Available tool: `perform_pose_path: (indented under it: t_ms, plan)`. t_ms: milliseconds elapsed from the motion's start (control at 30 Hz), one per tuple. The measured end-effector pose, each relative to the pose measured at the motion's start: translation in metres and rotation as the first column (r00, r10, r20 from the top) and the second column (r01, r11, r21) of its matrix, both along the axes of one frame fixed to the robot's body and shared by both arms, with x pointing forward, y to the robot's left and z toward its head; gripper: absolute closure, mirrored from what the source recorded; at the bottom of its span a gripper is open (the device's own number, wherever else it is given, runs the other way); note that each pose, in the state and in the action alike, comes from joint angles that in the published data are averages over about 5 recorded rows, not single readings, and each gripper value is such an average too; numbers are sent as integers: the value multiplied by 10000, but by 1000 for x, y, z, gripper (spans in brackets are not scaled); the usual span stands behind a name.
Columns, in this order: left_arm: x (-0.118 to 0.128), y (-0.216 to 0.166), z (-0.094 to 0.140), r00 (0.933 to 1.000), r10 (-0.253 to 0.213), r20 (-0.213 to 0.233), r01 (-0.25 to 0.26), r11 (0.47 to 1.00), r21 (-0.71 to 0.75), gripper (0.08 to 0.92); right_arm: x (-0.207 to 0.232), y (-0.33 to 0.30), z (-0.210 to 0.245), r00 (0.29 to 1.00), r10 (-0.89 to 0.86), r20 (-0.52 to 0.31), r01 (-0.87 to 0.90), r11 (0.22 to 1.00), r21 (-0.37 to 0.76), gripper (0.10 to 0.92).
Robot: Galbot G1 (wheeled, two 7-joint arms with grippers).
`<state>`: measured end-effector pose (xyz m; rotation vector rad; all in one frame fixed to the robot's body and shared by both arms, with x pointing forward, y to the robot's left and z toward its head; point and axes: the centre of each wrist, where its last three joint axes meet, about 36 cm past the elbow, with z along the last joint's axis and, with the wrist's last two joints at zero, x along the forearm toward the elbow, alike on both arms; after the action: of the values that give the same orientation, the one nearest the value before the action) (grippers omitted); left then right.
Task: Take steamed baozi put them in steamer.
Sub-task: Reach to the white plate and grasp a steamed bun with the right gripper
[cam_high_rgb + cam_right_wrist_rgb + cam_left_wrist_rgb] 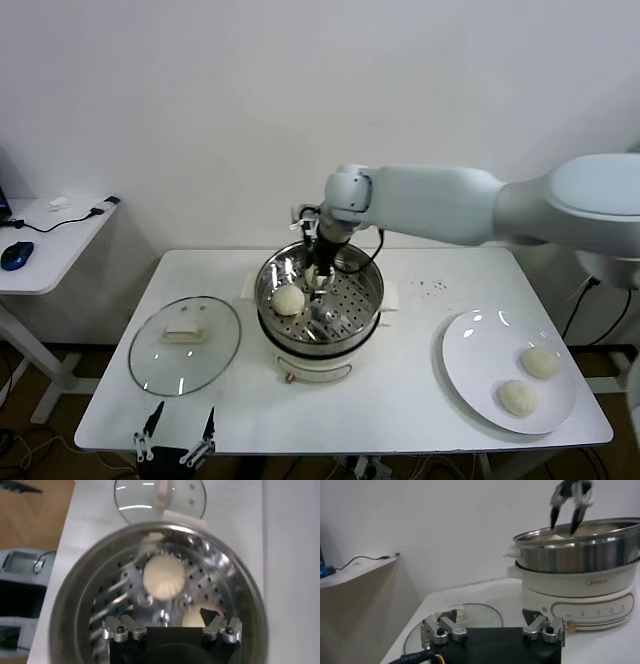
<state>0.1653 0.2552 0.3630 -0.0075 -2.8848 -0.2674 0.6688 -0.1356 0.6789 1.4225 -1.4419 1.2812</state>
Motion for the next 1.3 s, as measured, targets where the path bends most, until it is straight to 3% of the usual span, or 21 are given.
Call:
perform_pose_path:
  t_ms: [300, 600, 933, 1300]
  plan:
    - [1, 2, 2, 10000, 80, 0, -80, 10000, 59, 177, -38, -133, -1, 9990, -445, -30, 444, 9982, -391, 200]
    - [5, 0, 6, 9999, 158, 67, -158, 9998, 117, 177, -87, -237, -75, 9928, -1144, -370, 1114, 9910, -747, 200]
    - [4, -1, 5, 9997, 235, -15, -235, 9995, 217, 177, -133, -293, -161, 9811, -1727, -876, 1612, 9790, -1246, 200]
    - [2, -5, 3, 9994, 307, -148, -302, 9990, 325, 177, -151, -323, -204, 9705, -2141, -1110, 1888, 9610, -2022, 200]
